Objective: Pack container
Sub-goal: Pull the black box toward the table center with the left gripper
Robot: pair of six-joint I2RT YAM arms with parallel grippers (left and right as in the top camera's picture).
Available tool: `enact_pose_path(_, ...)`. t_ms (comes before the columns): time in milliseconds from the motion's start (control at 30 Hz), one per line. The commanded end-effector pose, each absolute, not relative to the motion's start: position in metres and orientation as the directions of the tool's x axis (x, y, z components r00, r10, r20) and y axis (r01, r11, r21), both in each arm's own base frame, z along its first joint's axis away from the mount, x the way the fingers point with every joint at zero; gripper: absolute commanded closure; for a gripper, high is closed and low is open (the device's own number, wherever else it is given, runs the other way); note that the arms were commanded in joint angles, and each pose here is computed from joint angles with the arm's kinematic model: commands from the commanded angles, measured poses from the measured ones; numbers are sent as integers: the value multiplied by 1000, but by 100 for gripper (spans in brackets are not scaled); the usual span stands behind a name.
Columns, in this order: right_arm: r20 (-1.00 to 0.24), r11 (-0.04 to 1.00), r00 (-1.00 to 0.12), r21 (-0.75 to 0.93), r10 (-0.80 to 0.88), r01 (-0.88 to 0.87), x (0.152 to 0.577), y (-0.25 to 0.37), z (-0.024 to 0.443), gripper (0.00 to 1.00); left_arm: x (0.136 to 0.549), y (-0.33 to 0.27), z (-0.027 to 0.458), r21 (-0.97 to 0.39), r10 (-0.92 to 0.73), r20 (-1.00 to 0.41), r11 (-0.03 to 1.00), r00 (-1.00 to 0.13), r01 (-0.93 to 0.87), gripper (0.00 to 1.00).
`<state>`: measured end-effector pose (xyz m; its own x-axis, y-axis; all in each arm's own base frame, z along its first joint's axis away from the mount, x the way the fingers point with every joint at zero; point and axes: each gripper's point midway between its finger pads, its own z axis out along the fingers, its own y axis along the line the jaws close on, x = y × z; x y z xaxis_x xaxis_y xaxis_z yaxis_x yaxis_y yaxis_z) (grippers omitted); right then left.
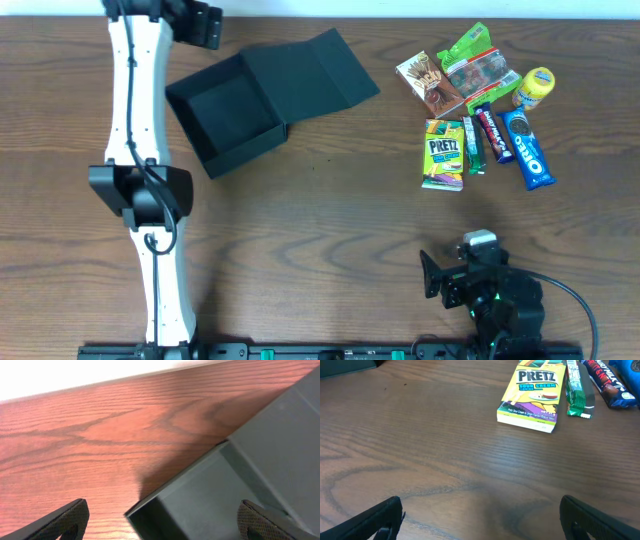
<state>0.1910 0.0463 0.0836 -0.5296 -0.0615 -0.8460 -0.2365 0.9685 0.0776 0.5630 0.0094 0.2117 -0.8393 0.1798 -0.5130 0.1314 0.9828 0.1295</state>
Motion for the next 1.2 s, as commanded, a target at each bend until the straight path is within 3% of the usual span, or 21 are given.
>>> enact_pose_path(0,-846,968,-531,85,-56,-238,191,48,83,1,562,20,209,120,195,-505,981,-841,155,5)
enact_pose_path(200,-846,968,-531,85,-56,-238,191,48,83,1,560,39,190,106,179,-474,984,-862,146,0)
enact_pose_path(300,-846,968,-531,85,-56,-237,191,48,83,1,568,45,176,56,138,-488,990,-862,127,10)
enact_pose_path(500,-846,968,-531,85,-56,-237,191,48,83,1,588,62,146,-65,-34,-531,998,-847,0,3)
enact_pose_path(567,-846,968,-531,85,-56,-237,191,48,83,1,596,65,135,-93,-92,-545,994,-833,-50,14)
enact_pose_path(733,-846,968,-531,85,-56,-237,191,48,83,1,598,66,115,-144,-194,-529,980,-826,-139,26)
enact_pose_path(1033,-846,968,-531,85,-56,-237,191,48,83,1,579,67,78,-135,-206,-441,977,-874,-162,36)
enact_pose_path(1167,-846,968,-531,85,-56,-237,191,48,83,1,575,69,72,-141,-215,-423,975,-880,-170,46)
